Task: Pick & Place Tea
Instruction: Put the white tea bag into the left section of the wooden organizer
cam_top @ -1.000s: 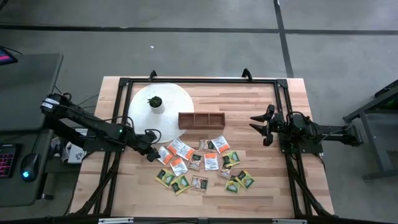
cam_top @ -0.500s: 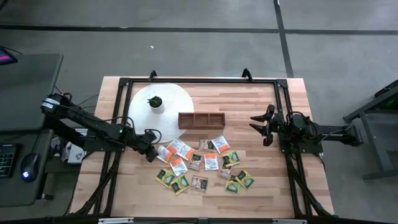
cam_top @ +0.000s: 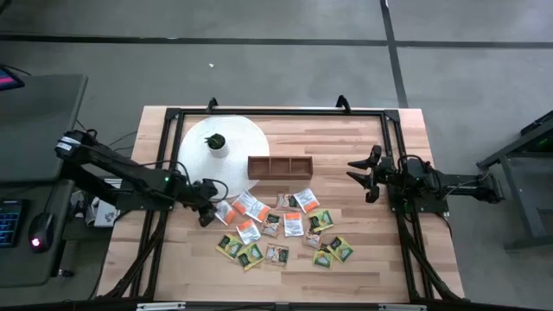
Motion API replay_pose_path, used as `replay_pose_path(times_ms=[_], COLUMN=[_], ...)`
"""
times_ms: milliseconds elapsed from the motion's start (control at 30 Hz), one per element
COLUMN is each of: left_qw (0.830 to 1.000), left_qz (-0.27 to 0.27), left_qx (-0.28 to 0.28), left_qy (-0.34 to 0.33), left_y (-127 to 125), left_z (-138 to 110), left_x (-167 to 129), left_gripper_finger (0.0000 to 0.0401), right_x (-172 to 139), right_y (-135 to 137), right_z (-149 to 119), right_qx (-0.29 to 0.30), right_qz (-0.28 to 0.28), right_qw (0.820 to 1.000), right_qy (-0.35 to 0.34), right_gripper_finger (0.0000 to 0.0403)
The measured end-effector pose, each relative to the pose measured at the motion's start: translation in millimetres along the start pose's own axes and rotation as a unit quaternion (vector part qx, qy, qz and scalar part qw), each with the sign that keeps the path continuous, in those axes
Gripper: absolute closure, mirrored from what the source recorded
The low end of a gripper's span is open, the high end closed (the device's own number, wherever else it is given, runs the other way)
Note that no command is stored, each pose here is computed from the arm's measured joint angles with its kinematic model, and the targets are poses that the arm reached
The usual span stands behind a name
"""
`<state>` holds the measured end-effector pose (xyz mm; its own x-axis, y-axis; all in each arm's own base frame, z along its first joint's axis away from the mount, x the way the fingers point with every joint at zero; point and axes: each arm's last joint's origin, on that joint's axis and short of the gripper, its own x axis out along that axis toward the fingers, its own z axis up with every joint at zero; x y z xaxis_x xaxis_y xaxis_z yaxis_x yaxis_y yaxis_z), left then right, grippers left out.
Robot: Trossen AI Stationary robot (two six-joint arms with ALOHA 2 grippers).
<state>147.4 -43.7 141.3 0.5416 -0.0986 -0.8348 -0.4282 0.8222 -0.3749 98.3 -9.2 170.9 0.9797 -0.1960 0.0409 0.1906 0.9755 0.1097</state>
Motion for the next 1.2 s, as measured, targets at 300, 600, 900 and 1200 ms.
replay_pose_path(times_ms=[300,600,900,1200], left_qw=[0.983,0.921,0.839,0.8], left_qz=[0.1,0.218,0.34,0.398], left_qx=[0.144,0.32,0.425,0.447], left_qy=[-0.046,-0.031,0.017,0.048], left_y=[-27.9,-63.4,-97.2,-108.9], left_z=[38.1,79.5,127.5,166.0], left_x=[-62.3,-96.0,-75.8,-39.7], left_gripper_finger=[0.0401,0.0401,0.0401,0.0401], right_x=[0.0,0.0,0.0,0.0], right_y=[0.0,0.0,0.0,0.0], right_z=[0.0,0.0,0.2,0.0], right_qx=[0.0,0.0,0.0,0.0], right_qz=[0.0,0.0,0.0,0.0], right_qw=[1.0,1.0,1.0,1.0], right_qy=[0.0,0.0,-0.001,0.0], right_gripper_finger=[0.025,0.025,0.025,0.025])
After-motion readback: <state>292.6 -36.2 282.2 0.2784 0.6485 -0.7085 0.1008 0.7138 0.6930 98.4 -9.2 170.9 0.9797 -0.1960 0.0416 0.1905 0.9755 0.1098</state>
